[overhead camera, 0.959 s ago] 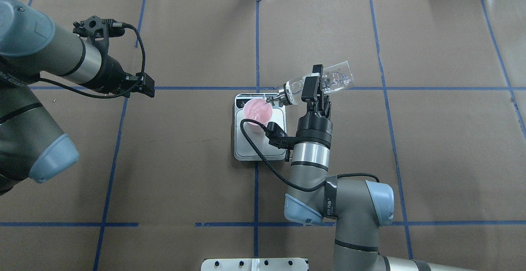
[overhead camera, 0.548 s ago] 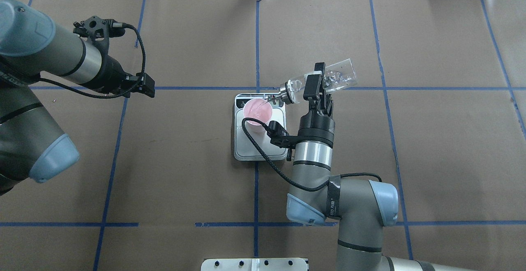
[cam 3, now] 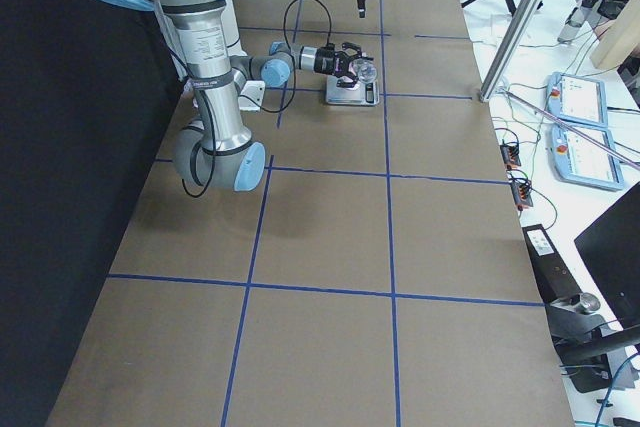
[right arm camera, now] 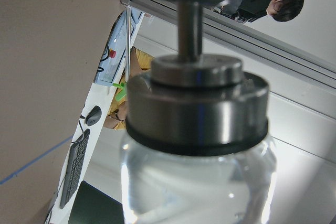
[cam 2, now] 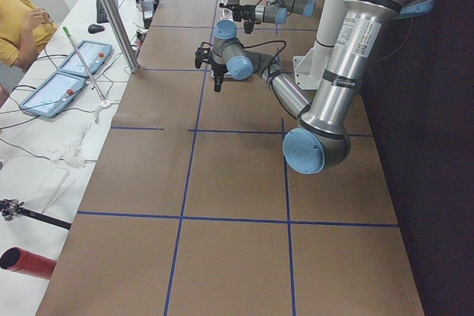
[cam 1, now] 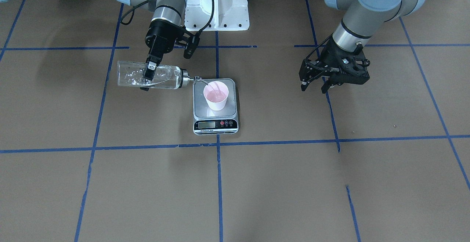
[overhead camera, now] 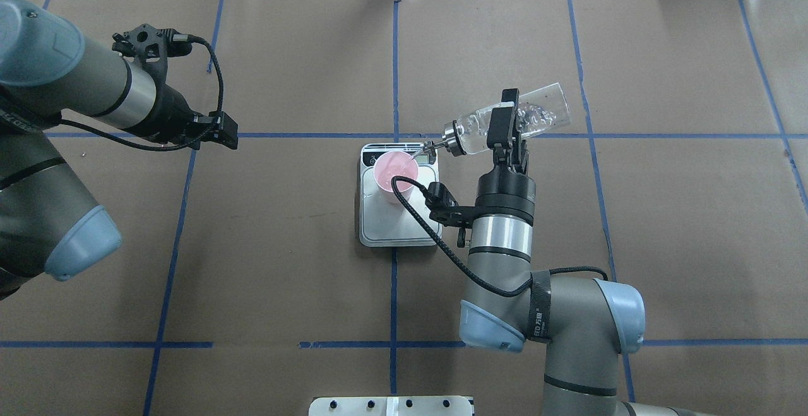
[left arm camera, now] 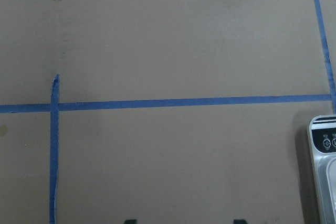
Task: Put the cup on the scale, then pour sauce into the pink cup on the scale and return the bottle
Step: 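Tilt the bottle spout down into the pink cup with the right gripper, then tilt the bottle upright and carry it back away from the cup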
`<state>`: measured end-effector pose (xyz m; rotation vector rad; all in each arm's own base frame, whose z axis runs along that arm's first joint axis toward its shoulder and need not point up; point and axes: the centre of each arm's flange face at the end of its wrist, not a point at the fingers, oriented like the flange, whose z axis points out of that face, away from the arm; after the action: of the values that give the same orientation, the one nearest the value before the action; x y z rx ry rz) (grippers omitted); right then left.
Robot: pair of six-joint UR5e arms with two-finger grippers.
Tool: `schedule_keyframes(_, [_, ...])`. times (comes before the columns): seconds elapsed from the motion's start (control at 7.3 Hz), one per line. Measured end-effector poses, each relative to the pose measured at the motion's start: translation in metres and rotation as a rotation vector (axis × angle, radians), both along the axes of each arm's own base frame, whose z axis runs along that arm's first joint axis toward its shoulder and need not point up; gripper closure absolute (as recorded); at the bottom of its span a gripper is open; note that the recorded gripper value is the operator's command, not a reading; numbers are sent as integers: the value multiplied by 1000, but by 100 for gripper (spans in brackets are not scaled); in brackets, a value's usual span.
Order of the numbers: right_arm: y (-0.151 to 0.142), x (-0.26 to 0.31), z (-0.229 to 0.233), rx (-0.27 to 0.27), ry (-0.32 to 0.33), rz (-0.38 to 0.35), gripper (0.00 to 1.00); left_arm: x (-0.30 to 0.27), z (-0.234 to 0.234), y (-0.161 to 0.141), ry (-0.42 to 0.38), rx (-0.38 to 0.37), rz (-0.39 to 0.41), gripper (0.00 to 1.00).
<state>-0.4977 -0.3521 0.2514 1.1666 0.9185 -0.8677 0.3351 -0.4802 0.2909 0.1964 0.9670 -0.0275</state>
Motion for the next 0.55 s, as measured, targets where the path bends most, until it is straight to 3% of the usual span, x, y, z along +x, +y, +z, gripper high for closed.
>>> schedule_keyframes(0.27, [2, 3, 5, -9, -205, 8, 100, -1, -1, 0, 1, 2, -2, 31])
schedule_keyframes(0.55, [5, 3, 18, -15, -366, 24, 100, -3, -2, 0, 2, 3, -4, 31])
